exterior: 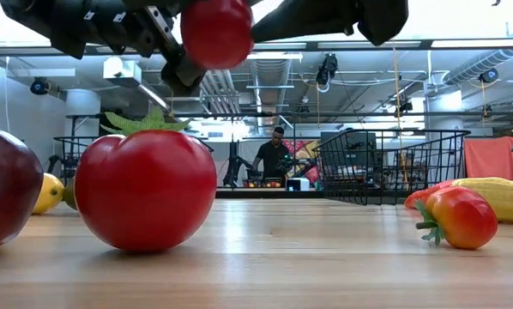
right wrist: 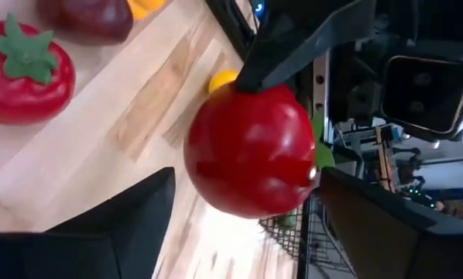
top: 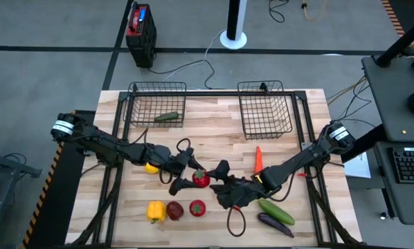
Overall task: Sort produce into baskets
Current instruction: Put the top red tomato into the right black wire basket
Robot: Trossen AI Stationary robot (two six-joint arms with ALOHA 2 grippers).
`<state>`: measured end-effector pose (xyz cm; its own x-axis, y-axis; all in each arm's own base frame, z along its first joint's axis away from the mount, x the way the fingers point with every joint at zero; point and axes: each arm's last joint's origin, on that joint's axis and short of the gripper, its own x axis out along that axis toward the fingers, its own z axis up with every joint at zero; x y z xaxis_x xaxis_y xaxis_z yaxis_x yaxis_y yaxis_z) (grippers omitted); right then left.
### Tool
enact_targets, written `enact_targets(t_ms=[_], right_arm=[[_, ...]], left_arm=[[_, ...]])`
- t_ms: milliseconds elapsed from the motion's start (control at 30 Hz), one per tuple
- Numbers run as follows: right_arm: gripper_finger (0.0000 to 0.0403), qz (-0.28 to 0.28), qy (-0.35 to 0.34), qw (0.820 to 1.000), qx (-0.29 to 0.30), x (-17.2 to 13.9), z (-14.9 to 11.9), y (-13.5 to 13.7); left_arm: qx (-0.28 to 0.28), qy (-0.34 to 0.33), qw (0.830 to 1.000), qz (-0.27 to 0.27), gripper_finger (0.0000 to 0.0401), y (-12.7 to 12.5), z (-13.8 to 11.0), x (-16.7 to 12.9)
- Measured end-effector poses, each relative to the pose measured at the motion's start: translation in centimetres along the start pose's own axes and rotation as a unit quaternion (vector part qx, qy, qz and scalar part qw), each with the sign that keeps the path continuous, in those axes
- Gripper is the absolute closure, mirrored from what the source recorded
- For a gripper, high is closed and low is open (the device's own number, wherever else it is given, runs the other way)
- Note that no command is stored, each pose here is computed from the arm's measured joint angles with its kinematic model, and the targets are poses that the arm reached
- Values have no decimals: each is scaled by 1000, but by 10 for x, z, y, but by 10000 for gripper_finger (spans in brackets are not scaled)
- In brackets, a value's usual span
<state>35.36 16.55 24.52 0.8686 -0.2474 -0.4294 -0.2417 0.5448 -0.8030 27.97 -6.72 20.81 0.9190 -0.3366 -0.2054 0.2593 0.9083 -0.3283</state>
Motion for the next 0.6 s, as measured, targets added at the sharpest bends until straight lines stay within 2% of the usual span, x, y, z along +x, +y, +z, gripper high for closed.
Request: enact_targets(t_ms=[200,400,600], right_arm=[[85,-8,-7,1000,-11,1,4,-9],[99,6,-39,999,-21,2,6,-12],[119,5,-40,999,-25,2,6,-13]], left_arm=[[-2,-11,1000,-10,88,-2,6,2],[-2,-14,1000,-13,88,-3,8,3],[-2,-14,1000,-14,87,-3,9,3]])
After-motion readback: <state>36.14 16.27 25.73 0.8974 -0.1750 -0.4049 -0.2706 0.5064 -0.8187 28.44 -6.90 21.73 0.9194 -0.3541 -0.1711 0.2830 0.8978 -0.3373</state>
